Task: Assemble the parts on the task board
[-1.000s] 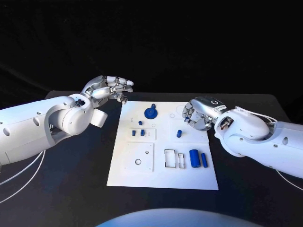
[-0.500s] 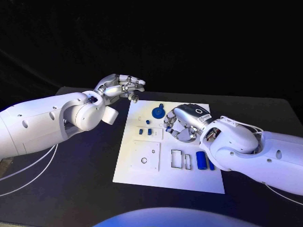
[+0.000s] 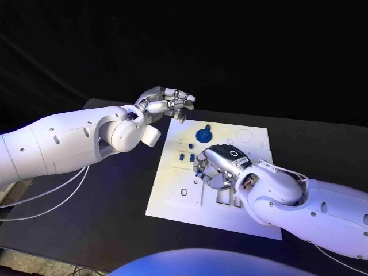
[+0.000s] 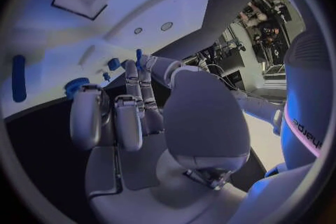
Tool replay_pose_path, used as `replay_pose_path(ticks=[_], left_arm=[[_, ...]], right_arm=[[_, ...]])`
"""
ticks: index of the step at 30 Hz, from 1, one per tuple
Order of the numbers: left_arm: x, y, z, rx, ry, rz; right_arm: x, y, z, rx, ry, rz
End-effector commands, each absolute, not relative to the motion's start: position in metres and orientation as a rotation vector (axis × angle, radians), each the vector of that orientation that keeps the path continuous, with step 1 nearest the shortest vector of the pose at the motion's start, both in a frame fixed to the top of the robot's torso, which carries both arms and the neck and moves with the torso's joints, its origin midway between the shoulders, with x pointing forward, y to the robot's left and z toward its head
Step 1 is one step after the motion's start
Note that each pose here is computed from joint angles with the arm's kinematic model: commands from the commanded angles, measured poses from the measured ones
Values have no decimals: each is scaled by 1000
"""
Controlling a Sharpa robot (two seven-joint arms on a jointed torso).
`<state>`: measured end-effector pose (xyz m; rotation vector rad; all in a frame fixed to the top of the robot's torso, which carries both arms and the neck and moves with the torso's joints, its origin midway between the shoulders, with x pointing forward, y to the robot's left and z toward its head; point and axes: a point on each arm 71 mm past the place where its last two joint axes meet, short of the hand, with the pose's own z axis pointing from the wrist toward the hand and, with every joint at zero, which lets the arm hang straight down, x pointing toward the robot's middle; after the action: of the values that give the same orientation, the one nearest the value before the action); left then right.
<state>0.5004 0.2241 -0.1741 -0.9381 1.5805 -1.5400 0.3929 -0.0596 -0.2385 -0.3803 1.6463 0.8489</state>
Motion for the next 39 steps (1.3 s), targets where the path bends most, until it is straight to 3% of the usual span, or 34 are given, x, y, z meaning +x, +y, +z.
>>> replay_pose_path(ticks=[1, 39], left_arm=[[500, 220, -173, -933, 1590, -1565], [501, 218, -174, -931, 1603, -1566]], right_arm=[[391, -57, -243, -410, 1655, 858], [390, -57, -264, -427, 1703, 832]])
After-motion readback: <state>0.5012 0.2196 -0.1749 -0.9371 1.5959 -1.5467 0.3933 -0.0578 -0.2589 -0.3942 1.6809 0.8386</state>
